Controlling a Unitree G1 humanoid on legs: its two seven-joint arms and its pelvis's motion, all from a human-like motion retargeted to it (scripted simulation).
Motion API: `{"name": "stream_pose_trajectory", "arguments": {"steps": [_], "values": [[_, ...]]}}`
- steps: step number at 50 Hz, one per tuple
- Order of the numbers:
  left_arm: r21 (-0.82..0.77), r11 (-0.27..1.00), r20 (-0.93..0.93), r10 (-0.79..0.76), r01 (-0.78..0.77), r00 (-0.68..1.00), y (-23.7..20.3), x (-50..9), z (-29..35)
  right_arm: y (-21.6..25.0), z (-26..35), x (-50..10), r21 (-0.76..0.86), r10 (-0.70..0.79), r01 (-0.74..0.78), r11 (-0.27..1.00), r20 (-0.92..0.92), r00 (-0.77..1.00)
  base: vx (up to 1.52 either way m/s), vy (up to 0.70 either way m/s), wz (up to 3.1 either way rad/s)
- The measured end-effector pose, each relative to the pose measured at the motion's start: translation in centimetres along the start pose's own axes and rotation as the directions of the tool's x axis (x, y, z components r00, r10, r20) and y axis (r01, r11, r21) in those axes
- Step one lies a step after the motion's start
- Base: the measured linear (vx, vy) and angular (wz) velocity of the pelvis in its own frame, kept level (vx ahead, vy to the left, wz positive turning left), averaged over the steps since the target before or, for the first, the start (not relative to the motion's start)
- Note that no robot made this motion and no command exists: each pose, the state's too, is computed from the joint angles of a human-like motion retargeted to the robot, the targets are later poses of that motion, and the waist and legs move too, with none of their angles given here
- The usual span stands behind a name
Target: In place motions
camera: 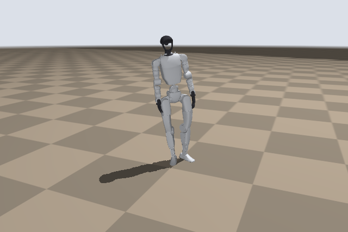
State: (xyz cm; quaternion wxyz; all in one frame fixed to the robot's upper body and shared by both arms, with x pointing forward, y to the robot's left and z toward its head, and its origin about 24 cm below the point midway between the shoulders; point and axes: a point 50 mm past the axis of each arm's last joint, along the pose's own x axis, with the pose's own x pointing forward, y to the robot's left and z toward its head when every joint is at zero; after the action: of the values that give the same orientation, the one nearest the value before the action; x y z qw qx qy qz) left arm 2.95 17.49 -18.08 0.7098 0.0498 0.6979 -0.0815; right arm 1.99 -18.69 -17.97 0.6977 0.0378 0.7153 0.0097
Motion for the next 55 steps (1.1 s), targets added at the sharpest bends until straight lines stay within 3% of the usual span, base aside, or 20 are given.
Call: {"name": "stream_pose_trajectory", "arguments": {"steps": [5,8,15,25,32,42,50,55], "values": [[0.117,0.993,0.090,0.009,-0.020,0.996,0.7,-0.3,3.1,-0.7,-5.1,-0.3,0.211,-0.003,0.034,0.977,-0.145,0.989,0.03,-0.07,0.20],[0.134,0.991,0.116,0.008,-0.024,0.993,0.4,-0.3,3.6,-0.8,-7.7,-0.7,0.252,0.012,0.050,0.966,-0.238,0.971,0.09,-0.08,0.01],[0.065,0.998,0.086,-0.014,0.008,0.996,-0.1,-0.1,2.0,-1.8,-7.5,-0.9,0.224,-0.047,0.105,0.969,-0.250,0.967,0.06,-0.06,0.06],[0.066,0.998,-0.035,0.026,-0.024,0.999,0.9,-0.1,-2.3,-0.9,-1.5,-0.1,0.204,-0.017,0.020,0.979,-0.018,1.000,0.10,-0.19,0.35],[0.090,0.993,-0.049,0.085,-0.080,0.995,2.6,-0.4,-1.4,0.1,0.8,0.0,0.170,0.028,-0.040,0.985,0.074,0.997,0.02,-0.34,2.45],[0.123,0.992,0.187,0.004,-0.028,0.982,0.8,-0.5,5.0,-1.4,-5.2,-0.4,0.120,0.015,0.002,0.993,-0.142,0.990,0.17,-0.45,2.81],[0.247,0.950,0.172,0.149,-0.189,0.974,3.7,-0.9,4.2,-0.9,-9.1,-0.8,0.190,0.035,0.013,0.982,-0.245,0.969,0.35,-0.62,4.18],[0.211,0.953,0.096,0.200,-0.216,0.975,5.4,-1.1,2.2,-1.1,-10.6,-1.1,0.215,0.015,0.051,0.975,-0.293,0.956,0.52,-0.64,2.94]]}}
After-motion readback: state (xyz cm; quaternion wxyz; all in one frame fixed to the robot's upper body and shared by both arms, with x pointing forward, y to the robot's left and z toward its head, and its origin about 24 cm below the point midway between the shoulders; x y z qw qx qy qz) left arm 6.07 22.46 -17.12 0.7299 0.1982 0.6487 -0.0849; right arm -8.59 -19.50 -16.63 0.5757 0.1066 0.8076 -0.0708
